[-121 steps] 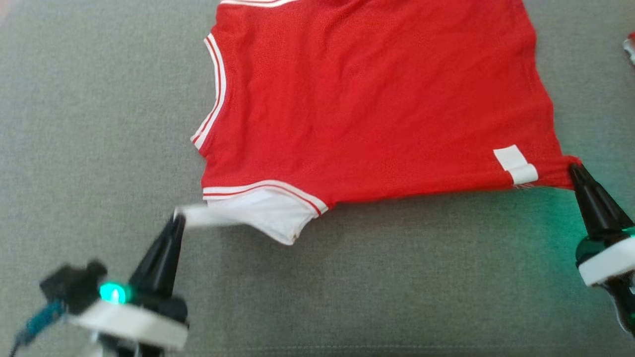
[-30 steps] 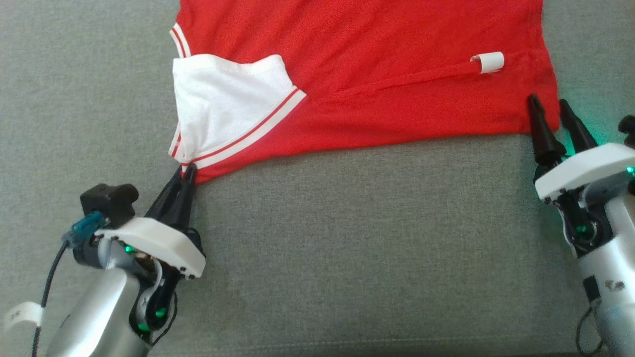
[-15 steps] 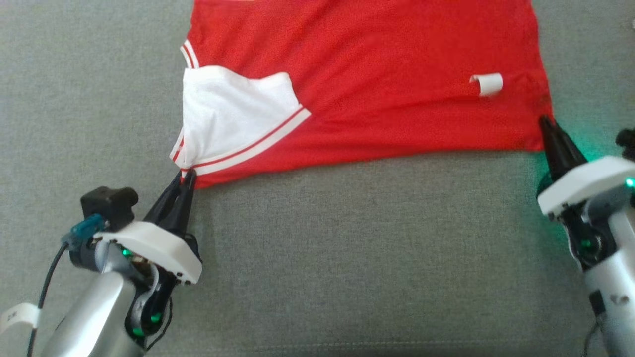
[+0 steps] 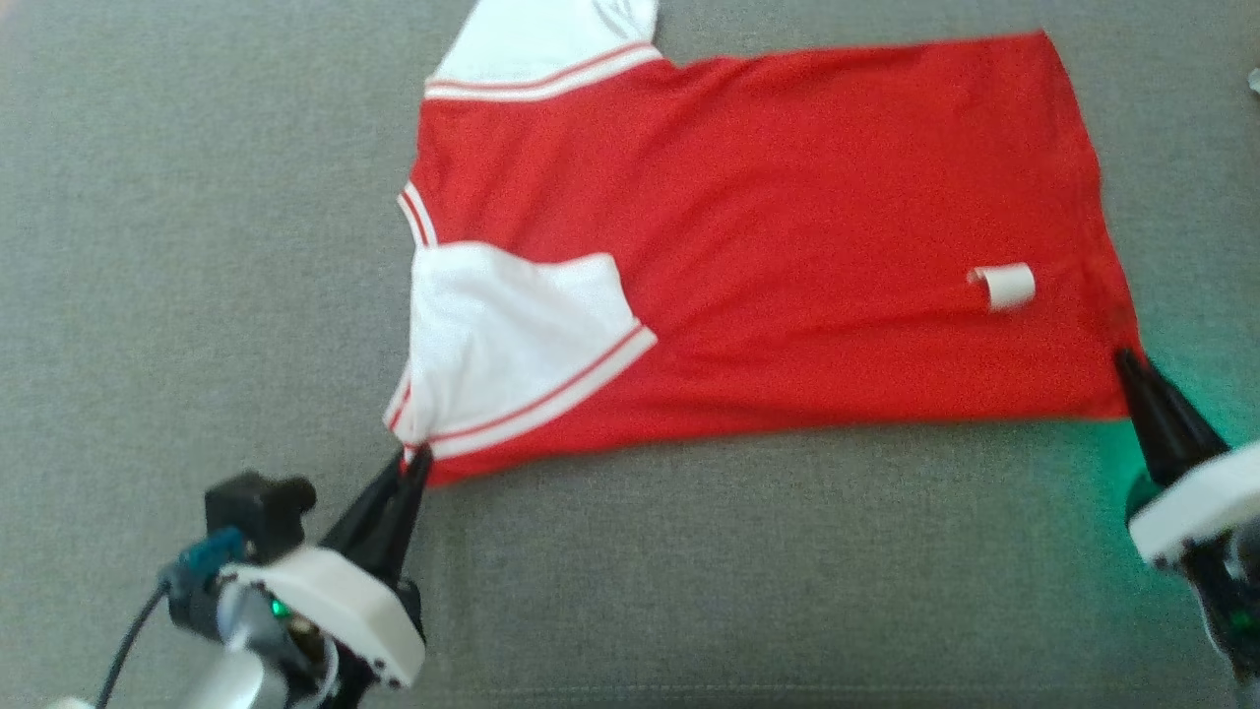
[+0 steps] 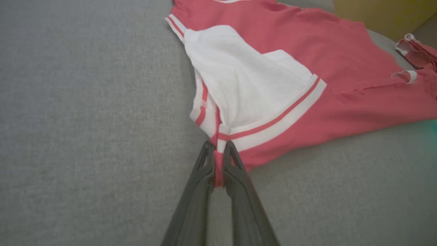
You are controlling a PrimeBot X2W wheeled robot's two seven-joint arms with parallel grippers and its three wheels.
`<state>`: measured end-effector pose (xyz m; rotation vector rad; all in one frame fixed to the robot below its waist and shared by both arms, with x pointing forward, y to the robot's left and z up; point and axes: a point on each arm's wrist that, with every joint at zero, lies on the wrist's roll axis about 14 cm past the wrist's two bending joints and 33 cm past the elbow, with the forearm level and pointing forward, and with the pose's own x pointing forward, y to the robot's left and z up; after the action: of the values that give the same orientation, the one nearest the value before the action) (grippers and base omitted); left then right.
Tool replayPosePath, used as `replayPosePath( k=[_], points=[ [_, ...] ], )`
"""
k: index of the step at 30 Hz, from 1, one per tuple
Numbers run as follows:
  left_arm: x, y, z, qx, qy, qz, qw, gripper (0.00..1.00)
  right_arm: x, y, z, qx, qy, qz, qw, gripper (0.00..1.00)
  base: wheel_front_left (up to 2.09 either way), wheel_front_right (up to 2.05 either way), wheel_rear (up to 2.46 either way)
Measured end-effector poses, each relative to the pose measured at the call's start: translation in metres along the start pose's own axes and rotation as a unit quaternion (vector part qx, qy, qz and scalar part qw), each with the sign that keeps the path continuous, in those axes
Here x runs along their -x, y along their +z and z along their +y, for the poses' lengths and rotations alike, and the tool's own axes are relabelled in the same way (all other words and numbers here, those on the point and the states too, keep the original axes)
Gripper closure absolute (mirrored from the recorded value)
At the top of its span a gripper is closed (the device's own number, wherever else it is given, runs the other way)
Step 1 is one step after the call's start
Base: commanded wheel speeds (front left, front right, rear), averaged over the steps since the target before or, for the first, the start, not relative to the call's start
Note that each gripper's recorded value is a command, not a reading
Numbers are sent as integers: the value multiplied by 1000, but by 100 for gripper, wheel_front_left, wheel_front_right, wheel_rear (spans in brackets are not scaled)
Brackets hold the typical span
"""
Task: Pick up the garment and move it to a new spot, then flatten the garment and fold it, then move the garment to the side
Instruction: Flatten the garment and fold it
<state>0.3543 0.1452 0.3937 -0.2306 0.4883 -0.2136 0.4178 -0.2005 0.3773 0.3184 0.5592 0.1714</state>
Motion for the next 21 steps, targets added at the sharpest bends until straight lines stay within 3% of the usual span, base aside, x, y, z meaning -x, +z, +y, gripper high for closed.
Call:
replayPosePath(
  k=[10,11,12,13,14,15,21],
  points=[
    [33,-28,-11,32,1,42,999,100,40,-26,1,-6,-13,37,999,100,0,0,0],
    [35,-30,-11,36,3,45,998,100,44,-30,2,-10,-16,44,999,88,0,0,0],
    [35,-31,-11,35,3,48,998,100,45,-32,3,-11,-16,48,999,61,0,0,0],
    [36,-33,-11,35,3,53,998,100,45,-33,4,-10,-16,50,999,0,0,0,0],
    [36,-36,-11,34,3,59,998,79,44,-32,5,-8,-16,51,999,0,0,0,0],
    [37,-40,-11,33,4,69,997,0,44,-30,5,-6,-17,48,999,0,0,0,0],
    [38,-48,-13,27,-2,90,996,0,48,-8,1,15,-29,14,999,0,0,0,0]
  ],
)
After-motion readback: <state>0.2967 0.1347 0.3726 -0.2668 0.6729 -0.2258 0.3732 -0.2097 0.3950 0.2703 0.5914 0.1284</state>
